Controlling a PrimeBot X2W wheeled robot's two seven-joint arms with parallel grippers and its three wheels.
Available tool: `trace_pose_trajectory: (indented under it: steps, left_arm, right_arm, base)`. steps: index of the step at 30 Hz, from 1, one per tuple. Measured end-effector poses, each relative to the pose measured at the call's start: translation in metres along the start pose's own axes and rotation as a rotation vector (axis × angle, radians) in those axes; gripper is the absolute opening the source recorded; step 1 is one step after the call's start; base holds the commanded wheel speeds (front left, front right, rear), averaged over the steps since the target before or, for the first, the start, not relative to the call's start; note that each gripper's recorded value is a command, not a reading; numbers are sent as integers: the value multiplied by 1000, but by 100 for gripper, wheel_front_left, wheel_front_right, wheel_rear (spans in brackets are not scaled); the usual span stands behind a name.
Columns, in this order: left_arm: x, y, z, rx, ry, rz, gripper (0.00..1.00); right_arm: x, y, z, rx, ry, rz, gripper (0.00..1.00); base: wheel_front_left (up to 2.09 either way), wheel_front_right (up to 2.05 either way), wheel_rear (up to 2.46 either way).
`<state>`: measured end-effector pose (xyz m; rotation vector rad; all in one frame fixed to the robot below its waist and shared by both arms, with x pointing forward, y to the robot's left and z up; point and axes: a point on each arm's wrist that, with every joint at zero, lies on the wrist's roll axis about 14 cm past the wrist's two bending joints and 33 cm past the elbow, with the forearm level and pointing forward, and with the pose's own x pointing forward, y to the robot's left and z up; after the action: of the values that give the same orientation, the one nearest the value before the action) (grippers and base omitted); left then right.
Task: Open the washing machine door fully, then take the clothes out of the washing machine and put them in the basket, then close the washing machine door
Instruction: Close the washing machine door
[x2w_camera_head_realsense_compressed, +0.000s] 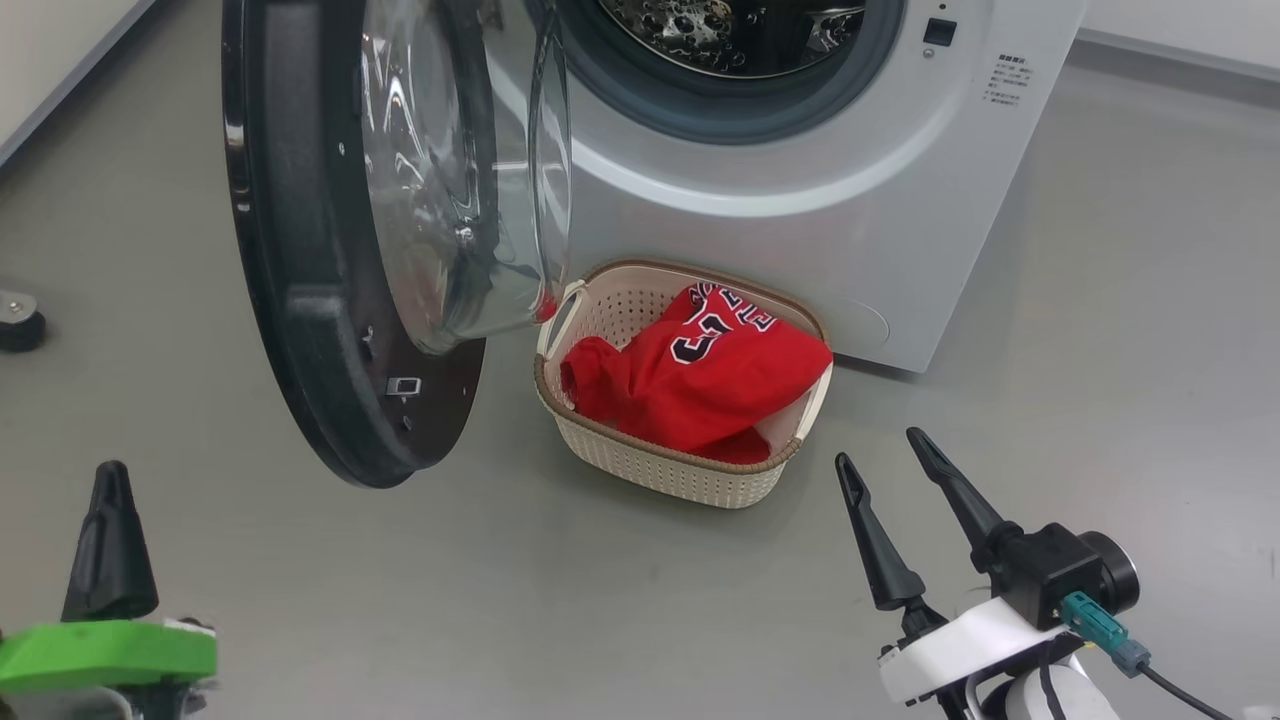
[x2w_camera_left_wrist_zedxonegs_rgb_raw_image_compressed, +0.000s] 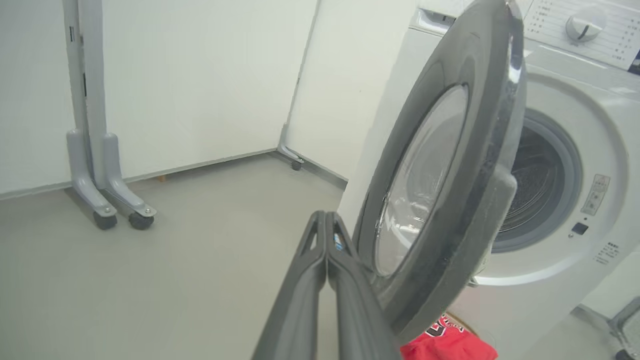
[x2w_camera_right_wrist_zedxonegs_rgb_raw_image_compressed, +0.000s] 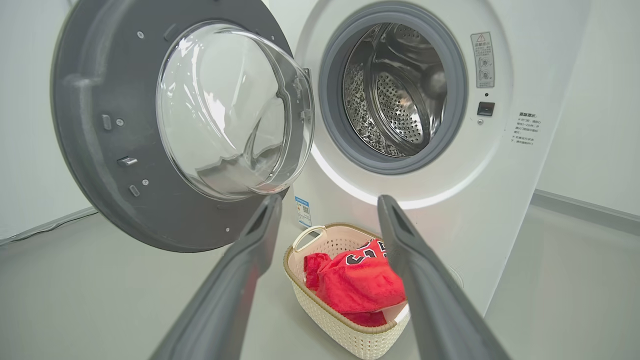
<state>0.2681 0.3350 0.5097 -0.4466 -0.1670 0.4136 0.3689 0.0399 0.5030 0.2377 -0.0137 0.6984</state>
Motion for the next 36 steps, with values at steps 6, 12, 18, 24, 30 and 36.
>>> trace_pose_trajectory:
  steps: [6, 12, 18, 24, 30, 36]
  left_arm:
    - [21, -14, 7, -378, -35, 33, 0]
    - [42, -22, 16, -649, -11, 7, 0]
    - [59, -38, 10, -918, 93, -49, 0]
    - [68, -46, 3, -1103, 191, -57, 0]
    - [74, -49, 2, -1187, 272, -60, 0]
    - [76, -57, 3, -1191, 363, -98, 0]
  right_arm:
    - [-1, -4, -4, 7, 10, -10, 100]
    - [-1, -7, -7, 9, 15, -17, 100]
    - [0, -15, -7, 6, 14, -35, 100]
    - [-1, -22, -8, 7, 17, -56, 100]
    - [0, -24, -6, 4, 8, -60, 100]
    - [0, -27, -6, 5, 9, -67, 100]
  base:
    - [0, 0, 0]
    - [0, 0, 0]
    - [0, 0, 0]
    - [0, 0, 0]
    - [0, 0, 0]
    - [0, 0, 0]
